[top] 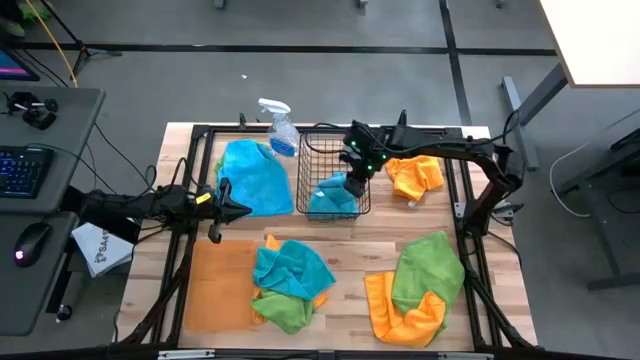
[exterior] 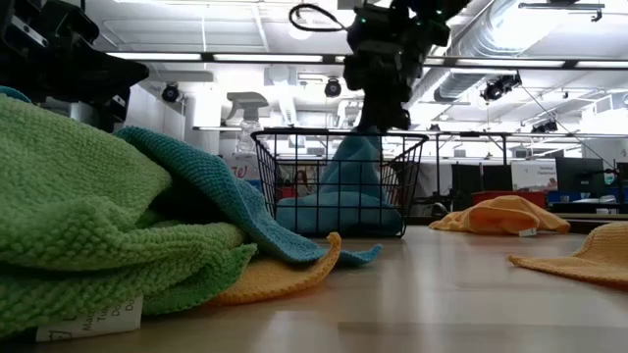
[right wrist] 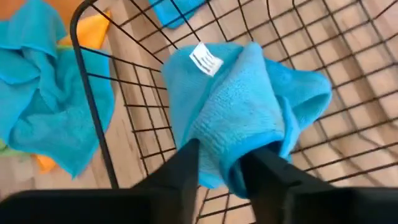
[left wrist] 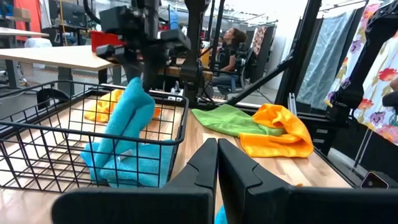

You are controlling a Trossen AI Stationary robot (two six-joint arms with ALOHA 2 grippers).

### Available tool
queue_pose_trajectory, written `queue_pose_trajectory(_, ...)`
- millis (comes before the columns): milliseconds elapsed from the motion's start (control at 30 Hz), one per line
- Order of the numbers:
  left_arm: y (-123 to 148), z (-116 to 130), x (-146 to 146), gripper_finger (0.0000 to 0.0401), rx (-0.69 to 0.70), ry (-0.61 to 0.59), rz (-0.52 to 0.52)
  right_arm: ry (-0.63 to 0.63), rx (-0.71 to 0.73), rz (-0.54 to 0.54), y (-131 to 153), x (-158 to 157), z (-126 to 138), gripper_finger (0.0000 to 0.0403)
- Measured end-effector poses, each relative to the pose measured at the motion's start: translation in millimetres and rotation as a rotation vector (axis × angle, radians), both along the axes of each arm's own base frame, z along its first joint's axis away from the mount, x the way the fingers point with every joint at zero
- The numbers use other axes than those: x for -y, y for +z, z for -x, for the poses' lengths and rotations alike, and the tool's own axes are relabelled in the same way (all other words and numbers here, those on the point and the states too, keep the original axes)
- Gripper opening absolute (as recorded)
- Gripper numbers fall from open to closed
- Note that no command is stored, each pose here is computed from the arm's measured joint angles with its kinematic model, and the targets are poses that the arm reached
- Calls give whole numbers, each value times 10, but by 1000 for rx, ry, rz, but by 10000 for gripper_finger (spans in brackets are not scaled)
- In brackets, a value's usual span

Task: Sort microfiber towel by color & place in baskets
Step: Put the top right blue towel into the black basket

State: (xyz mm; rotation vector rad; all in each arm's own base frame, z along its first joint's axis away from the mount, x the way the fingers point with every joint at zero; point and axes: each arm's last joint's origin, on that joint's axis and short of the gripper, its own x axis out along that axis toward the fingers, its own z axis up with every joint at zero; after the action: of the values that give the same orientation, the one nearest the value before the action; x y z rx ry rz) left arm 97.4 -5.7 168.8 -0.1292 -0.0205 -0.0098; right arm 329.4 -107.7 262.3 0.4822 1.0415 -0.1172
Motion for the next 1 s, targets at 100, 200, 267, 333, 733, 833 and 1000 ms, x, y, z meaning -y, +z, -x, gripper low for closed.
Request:
queue_pose_trajectory(100,0,0,0,0,0,0,0,-7,61,5,57,-68,26,180)
queue_pose_trajectory(200,0,0,0,0,0,0,0,1,125,29,253,-101,47,223)
queue_pose_trajectory(267,0,0,0,0,0,0,0,-4,175,52,423,-104,73,244)
queue_pose_trajectory(333,0,0,0,0,0,0,0,-12,226,76,602,-101,113,259)
queue_pose_trajectory(733,0,0,0,0,0,0,0,-2,155,102,975,-258,582,271)
queue_pose_trajectory(833,0,0,0,0,0,0,0,42,47,81,925,-351,675,271)
queue_pose_trajectory(1000,0,0,0,0,1,0,0,109,-61,69,904,-528,785,271)
